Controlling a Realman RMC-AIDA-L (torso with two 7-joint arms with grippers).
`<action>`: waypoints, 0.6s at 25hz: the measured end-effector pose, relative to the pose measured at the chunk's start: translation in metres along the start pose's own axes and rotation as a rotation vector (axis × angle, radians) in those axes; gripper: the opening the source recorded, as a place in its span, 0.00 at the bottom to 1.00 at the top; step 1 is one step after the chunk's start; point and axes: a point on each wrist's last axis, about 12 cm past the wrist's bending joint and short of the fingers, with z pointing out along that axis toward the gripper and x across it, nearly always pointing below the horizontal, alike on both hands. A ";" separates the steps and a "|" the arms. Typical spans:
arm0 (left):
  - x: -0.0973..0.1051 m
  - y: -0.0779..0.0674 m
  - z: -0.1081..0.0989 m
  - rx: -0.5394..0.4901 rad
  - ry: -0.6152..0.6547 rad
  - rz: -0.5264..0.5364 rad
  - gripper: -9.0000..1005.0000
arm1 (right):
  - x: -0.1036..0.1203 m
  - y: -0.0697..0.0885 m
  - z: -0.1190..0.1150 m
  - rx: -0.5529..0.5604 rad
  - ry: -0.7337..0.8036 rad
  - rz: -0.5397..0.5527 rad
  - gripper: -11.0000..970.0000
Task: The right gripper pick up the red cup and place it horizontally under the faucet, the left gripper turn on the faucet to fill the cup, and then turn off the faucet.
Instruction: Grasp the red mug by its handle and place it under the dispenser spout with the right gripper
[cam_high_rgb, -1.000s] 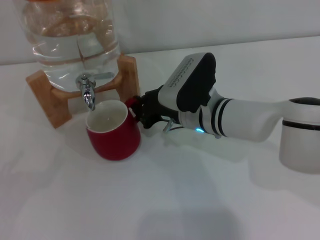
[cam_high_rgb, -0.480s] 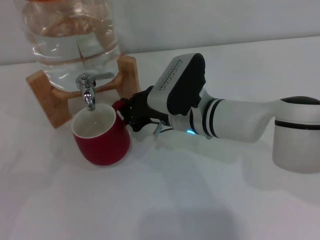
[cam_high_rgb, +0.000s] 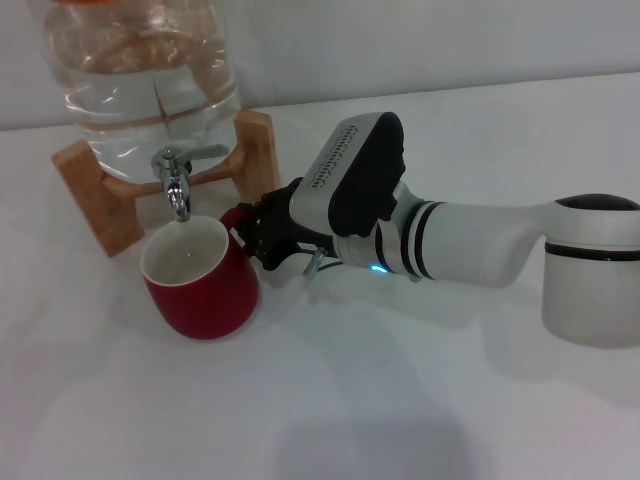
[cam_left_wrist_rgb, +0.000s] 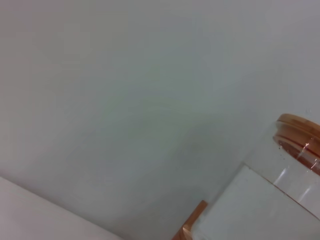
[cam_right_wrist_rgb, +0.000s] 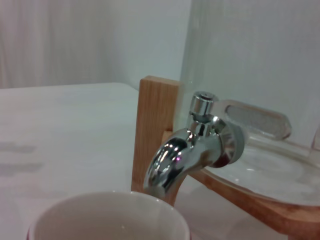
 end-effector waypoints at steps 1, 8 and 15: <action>0.000 0.000 0.000 0.000 -0.001 0.000 0.80 | 0.000 0.000 0.000 -0.001 -0.001 0.000 0.11; 0.000 0.000 0.000 -0.001 -0.002 0.000 0.80 | 0.000 0.000 0.000 0.000 -0.001 -0.001 0.11; 0.000 0.000 0.000 -0.001 -0.002 0.000 0.80 | -0.001 -0.002 0.000 0.007 0.001 0.002 0.11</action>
